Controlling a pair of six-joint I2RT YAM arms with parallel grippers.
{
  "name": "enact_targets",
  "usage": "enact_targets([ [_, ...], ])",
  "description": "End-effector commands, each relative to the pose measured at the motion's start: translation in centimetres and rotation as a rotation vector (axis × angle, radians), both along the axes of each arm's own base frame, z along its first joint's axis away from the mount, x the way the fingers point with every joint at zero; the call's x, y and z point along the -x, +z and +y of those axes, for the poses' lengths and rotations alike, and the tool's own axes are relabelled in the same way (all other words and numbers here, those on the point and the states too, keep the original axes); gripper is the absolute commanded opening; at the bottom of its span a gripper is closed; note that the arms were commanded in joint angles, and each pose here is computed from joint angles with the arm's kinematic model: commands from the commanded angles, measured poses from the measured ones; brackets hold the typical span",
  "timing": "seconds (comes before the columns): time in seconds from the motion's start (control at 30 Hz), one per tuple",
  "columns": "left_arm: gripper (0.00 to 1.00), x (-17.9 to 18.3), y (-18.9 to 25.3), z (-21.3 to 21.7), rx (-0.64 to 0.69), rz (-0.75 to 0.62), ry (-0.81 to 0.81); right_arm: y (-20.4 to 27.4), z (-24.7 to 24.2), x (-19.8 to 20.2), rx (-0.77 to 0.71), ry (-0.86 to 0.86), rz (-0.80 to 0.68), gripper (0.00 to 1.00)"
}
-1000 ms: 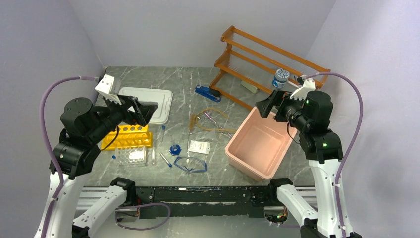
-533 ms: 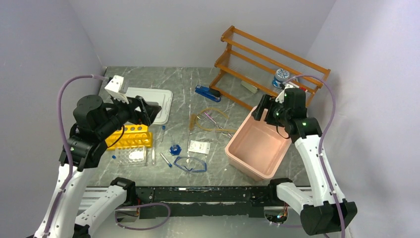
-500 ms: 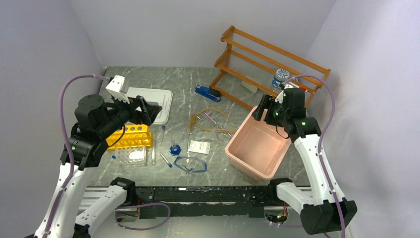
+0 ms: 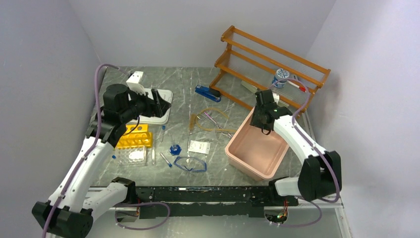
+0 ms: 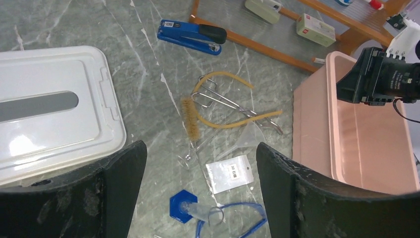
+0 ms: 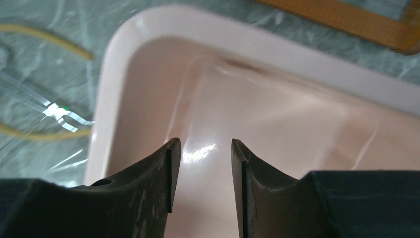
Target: Organize the chemistry lab equipment
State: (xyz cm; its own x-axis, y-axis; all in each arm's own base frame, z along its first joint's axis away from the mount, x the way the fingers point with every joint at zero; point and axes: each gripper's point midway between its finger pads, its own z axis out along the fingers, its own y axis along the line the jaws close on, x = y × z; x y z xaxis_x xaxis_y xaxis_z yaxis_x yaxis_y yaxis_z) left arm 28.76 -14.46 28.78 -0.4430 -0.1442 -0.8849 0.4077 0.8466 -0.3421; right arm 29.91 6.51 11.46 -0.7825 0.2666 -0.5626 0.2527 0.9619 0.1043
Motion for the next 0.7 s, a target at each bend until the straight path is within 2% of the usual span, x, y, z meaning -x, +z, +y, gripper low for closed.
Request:
enact_targets([
  [0.0, 0.84, -2.5, 1.5, -0.4, 0.031, -0.034, 0.018, 0.6, -1.9, -3.8, 0.130, -0.081, -0.087, 0.46],
  [0.17, 0.83, -4.3, 1.2, -1.0, 0.061, 0.011, 0.042, 0.0, 0.1, -8.1, 0.147, 0.055, -0.153, 0.49],
  [0.37, 0.82, -5.3, 1.2, -1.9, 0.112, 0.046, 0.034, 0.3, 3.4, -10.4, 0.085, 0.176, -0.203, 0.58],
  [0.5, 0.81, -5.8, 1.1, -2.0, 0.120, 0.067, 0.051, 0.9, 3.2, -10.1, 0.094, 0.156, -0.170, 0.64],
  [0.67, 0.80, -6.0, 0.1, -1.1, 0.109, 0.103, 0.111, 4.2, 2.0, -7.7, 0.104, 0.100, -0.168, 0.64],
])
